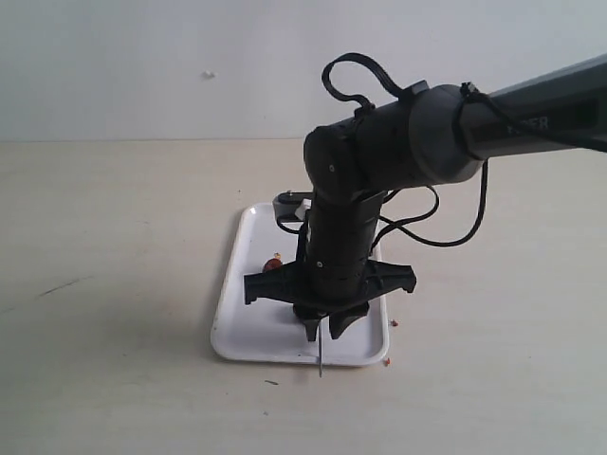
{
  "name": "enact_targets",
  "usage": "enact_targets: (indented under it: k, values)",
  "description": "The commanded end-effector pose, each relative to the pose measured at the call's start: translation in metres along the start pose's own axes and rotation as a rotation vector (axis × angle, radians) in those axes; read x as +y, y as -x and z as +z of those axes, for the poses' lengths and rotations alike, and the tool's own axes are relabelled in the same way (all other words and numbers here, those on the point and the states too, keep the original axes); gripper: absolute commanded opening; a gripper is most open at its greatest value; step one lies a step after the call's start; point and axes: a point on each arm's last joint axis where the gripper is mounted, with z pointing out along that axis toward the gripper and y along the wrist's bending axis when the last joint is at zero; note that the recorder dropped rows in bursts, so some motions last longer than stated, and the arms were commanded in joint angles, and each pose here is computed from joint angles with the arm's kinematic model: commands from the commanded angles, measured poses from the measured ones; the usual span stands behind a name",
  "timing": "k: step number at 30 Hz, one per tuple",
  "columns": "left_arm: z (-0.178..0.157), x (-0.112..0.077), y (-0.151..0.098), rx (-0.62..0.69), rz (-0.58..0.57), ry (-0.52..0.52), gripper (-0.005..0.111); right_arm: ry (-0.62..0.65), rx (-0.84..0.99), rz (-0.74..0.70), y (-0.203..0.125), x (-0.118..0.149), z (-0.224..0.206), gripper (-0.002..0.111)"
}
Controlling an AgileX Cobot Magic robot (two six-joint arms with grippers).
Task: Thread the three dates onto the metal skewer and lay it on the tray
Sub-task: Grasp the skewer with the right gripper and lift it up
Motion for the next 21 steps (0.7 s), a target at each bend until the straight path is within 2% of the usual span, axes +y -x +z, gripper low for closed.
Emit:
enact_targets:
  k: [1,15,21]
  values:
    - [0.000,0.000,0.001,-0.008,-0.005,0.004,0.000,-0.012,-0.011,0.004,0.002,-0.001,0.010,0.029]
    - [0.000,0.000,0.001,-0.008,-0.005,0.004,0.000,-0.017,-0.011,0.015,0.003,-0.001,0.020,0.028]
    - [0.000,0.000,0.001,-0.008,-0.005,0.004,0.000,-0.034,0.007,0.012,0.002,-0.003,0.029,0.022]
